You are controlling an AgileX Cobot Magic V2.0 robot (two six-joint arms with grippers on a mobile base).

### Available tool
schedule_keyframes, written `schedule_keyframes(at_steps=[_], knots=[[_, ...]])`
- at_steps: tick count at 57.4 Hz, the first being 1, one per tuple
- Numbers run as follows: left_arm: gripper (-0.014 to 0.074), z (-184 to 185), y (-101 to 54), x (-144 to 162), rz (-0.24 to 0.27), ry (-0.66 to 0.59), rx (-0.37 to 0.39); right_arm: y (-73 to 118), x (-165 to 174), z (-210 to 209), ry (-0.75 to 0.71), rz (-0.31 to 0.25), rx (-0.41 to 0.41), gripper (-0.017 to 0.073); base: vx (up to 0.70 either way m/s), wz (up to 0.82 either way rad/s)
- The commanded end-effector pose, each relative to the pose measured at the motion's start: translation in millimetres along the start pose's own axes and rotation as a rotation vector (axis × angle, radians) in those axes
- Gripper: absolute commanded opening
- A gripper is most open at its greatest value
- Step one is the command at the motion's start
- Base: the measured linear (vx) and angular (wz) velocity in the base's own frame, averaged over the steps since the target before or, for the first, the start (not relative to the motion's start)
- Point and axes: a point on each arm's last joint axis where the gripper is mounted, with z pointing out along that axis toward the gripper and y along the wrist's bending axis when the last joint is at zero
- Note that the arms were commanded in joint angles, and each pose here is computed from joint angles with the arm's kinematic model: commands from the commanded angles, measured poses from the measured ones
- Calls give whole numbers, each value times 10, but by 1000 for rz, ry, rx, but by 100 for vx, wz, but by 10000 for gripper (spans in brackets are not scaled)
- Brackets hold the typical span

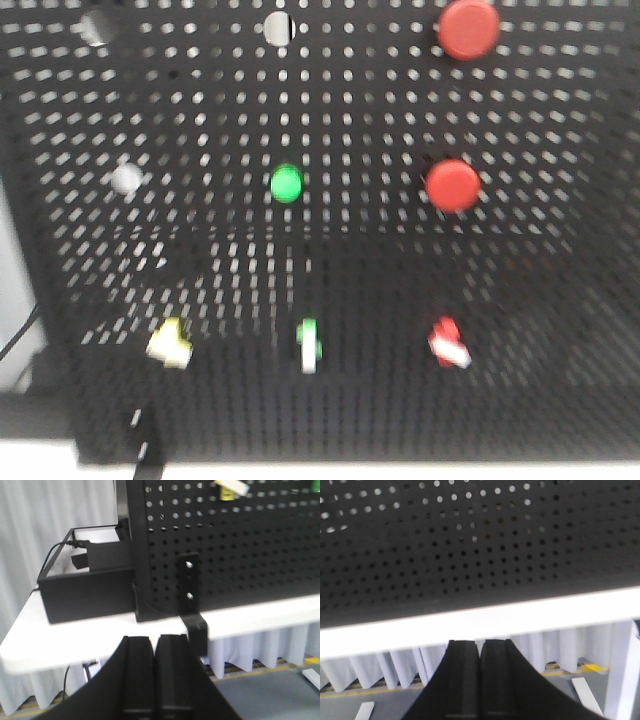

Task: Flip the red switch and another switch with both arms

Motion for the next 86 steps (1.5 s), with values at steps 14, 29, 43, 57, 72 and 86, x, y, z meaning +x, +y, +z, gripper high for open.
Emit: schedule_keyframes(at_steps=[14, 29, 43, 57, 72, 86], knots=[[3, -5, 1, -15, -12, -78, -3, 1, -63, -6, -88, -11, -1, -6, 30, 0], [3, -5, 1, -15, -12, -78, -3, 1, -63, -6, -88, -11, -1, -6, 13, -3], [3, -5, 1, -15, -12, -78, -3, 1, -63, -6, -88, -11, -1, -6, 3, 0], [3, -5, 1, -15, -12, -78, -3, 1, -63, -6, -88, -11, -1, -6, 0, 0], [3, -5, 1, -15, -12, -78, -3, 2, -70, -7, -97, -11, -1, -6, 0, 0], [3, -17, 3, -94, -25, -138, -4, 19, -215, -35, -226, -1, -18, -6, 0, 0]])
